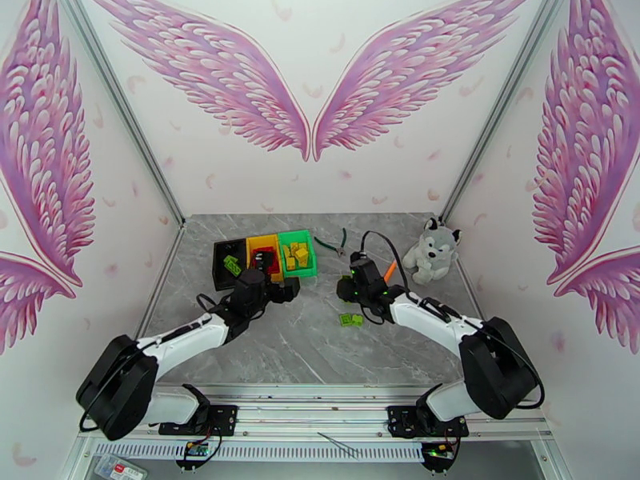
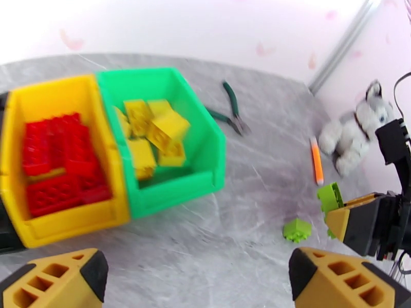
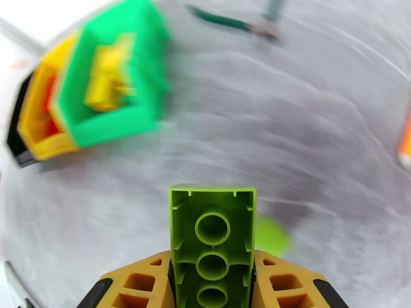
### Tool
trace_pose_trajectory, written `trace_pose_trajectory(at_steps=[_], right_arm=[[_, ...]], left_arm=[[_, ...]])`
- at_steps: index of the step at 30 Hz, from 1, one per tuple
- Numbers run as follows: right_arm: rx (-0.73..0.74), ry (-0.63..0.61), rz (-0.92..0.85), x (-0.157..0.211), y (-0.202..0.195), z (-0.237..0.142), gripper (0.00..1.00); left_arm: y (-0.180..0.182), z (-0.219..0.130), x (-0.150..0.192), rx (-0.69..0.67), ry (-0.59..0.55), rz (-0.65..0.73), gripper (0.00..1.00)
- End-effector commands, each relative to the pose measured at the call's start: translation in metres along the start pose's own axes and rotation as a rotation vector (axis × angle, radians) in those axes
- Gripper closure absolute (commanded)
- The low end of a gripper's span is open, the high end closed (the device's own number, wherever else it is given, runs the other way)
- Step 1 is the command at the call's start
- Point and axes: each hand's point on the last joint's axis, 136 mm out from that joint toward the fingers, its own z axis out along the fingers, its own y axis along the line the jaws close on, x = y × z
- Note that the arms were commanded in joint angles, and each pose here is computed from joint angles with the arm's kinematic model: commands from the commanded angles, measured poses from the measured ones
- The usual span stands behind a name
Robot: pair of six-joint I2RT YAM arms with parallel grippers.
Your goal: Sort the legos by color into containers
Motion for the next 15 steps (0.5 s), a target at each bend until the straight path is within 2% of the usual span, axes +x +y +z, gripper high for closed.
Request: trace_pose_trajectory(at_steps=[1, 8, 15], right_arm=[[-0.135, 0.026, -0.072, -0.006, 0.053, 0.012, 0.76], [-0.361, 0.08, -0.175, -0.007, 0.161, 0.04, 0.78], [-0.561, 0.136, -0.195, -0.003, 0.234, 0.067, 0.78]], left_arm=[[0.046, -0.015, 0.006, -0.141, 0.004, -0.063, 0.01], [0.115, -0.041, 0.002, -0.317, -0.057, -0.222, 0.01], [0.167, -0.065, -0.005, -0.399, -0.144, -0.384, 0.01]])
